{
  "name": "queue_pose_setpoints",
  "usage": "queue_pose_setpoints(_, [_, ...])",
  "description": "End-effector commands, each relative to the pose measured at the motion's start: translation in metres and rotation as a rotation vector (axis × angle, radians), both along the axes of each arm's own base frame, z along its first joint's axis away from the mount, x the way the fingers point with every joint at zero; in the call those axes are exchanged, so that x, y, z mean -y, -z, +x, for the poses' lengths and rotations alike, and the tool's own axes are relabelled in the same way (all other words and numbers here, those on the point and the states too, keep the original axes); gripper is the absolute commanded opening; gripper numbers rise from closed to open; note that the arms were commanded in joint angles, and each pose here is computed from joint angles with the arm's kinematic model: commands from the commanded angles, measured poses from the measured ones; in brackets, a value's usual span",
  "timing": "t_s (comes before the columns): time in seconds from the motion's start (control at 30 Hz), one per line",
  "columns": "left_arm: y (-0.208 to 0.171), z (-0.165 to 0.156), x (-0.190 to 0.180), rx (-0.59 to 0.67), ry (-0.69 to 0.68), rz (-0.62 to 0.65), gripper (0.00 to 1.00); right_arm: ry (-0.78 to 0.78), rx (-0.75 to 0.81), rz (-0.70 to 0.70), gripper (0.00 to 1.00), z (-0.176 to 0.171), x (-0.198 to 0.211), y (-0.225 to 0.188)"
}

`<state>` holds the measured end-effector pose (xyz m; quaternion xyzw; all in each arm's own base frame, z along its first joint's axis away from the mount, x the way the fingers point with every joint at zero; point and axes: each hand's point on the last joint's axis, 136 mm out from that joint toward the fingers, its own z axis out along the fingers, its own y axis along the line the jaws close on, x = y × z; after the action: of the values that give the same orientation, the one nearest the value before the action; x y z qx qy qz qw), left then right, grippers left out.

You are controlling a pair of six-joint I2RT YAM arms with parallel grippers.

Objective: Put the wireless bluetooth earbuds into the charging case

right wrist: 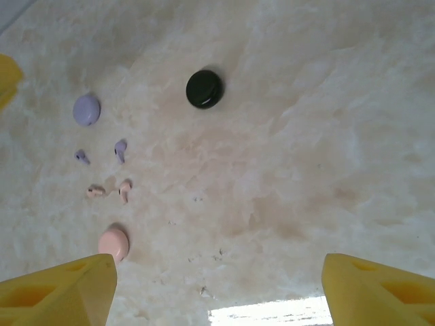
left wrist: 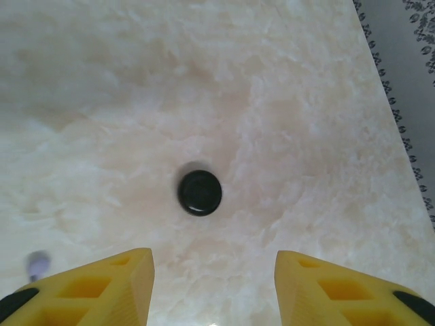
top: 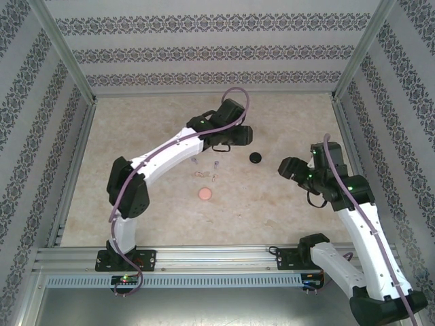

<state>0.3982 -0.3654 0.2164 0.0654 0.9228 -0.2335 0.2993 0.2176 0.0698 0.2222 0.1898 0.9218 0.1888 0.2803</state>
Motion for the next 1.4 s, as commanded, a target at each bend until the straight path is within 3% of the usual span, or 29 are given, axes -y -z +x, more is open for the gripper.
queue_pose_setpoints(0.0, [-0.020, -0.003, -0.027, 0.116, -0.002, 0.091, 0.53, -0.015, -0.009, -0.027, 0.79, 0.006, -0.008, 0.012])
queue_pose_setpoints(0.3, [-0.043, -0.019, -0.091, 0.277, -0.125, 0.023, 0.59, -0.060, -0.045, -0.135, 0.79, 0.008, -0.036, 0.046])
queue_pose_setpoints(0.73, [-0.023, -0.015, -0.197, 0.278, -0.369, -0.048, 0.69, -0.173, -0.145, -0.234, 0.79, 0.025, -0.125, 0.086])
queue_pose_setpoints(0.9, [-0.016, -0.016, -0.232, 0.278, -0.458, -0.064, 0.78, -0.219, -0.207, -0.247, 0.79, 0.034, -0.175, 0.102])
queue_pose_setpoints(1.07, [-0.011, -0.023, -0.256, 0.284, -0.513, -0.087, 0.98, -0.421, -0.208, -0.326, 0.79, 0.047, -0.231, 0.110])
queue_pose_setpoints(1.2, [-0.012, -0.027, -0.269, 0.275, -0.531, -0.118, 0.99, -0.621, -0.223, -0.439, 0.79, 0.053, -0.250, 0.119])
queue_pose_setpoints(1.37, [-0.021, -0.028, -0.285, 0.293, -0.556, -0.127, 0.99, -0.743, -0.284, -0.476, 0.79, 0.046, -0.256, 0.136])
